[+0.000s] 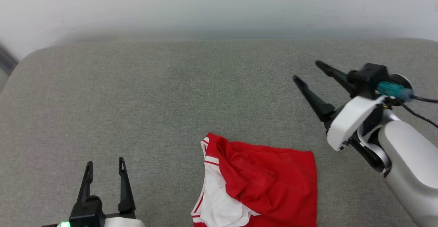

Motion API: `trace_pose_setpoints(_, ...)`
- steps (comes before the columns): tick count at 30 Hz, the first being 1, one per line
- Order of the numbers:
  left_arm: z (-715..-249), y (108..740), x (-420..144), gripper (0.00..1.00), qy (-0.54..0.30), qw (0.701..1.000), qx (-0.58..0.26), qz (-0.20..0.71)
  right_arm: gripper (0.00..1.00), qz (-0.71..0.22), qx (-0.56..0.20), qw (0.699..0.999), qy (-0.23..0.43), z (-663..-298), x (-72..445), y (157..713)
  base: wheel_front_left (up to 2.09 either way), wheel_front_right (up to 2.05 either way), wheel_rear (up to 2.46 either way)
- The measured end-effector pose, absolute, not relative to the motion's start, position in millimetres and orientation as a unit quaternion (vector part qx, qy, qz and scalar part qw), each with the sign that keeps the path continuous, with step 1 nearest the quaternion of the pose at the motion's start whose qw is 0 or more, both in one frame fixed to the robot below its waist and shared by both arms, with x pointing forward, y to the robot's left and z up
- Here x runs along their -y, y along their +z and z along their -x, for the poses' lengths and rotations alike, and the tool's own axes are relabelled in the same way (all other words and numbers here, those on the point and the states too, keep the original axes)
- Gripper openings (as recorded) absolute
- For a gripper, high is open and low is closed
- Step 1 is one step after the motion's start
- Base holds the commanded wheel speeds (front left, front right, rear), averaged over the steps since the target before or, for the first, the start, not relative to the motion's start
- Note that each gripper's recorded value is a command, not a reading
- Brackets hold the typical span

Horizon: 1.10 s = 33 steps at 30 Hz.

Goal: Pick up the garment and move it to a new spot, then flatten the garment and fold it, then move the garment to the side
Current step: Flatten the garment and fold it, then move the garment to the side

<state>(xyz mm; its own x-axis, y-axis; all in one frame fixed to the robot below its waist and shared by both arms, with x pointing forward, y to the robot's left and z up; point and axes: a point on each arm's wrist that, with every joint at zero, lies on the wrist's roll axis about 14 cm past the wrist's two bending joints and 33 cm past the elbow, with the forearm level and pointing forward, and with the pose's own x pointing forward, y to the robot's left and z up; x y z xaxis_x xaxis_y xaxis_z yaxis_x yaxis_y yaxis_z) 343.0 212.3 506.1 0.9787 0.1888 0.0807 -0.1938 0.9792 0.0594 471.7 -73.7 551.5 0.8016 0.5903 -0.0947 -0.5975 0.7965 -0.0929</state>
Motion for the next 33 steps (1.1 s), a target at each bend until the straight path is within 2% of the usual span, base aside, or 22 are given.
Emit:
trace_pose_setpoints(3,-343.5,509.2,-209.6,1.0,0.091,0.994,0.043,-0.033,1.0,0.043,0.033,0.965,0.257,-471.4,105.8,564.3,0.0,0.0,0.0)
trace_pose_setpoints(6,-342.6,511.1,-206.5,1.0,0.084,0.995,0.046,-0.033,1.0,0.029,0.065,0.976,0.206,-463.5,132.8,563.7,0.0,0.0,0.0)
trace_pose_setpoints(11,-338.6,513.3,-203.8,1.0,0.078,0.995,0.05,-0.032,1.0,0.009,0.099,0.984,0.149,-438.6,153.8,565.7,0.0,0.0,0.0)
trace_pose_setpoints(14,-336.4,513.4,-200.4,1.0,0.073,0.996,0.05,-0.032,1.0,-0.014,0.144,0.983,0.117,-420.3,161.9,586.5,0.0,0.0,0.0)
trace_pose_setpoints(22,-327.9,514.5,-196.9,1.0,0.07,0.996,0.052,-0.03,1.0,-0.041,0.117,0.989,0.078,-368.5,165.5,556.3,0.0,0.0,0.0)
trace_pose_setpoints(33,-316.0,513.3,-193.4,1.0,0.06,0.996,0.051,-0.035,1.0,-0.069,0.085,0.993,0.037,-335.5,178.4,533.3,0.0,0.0,0.0)
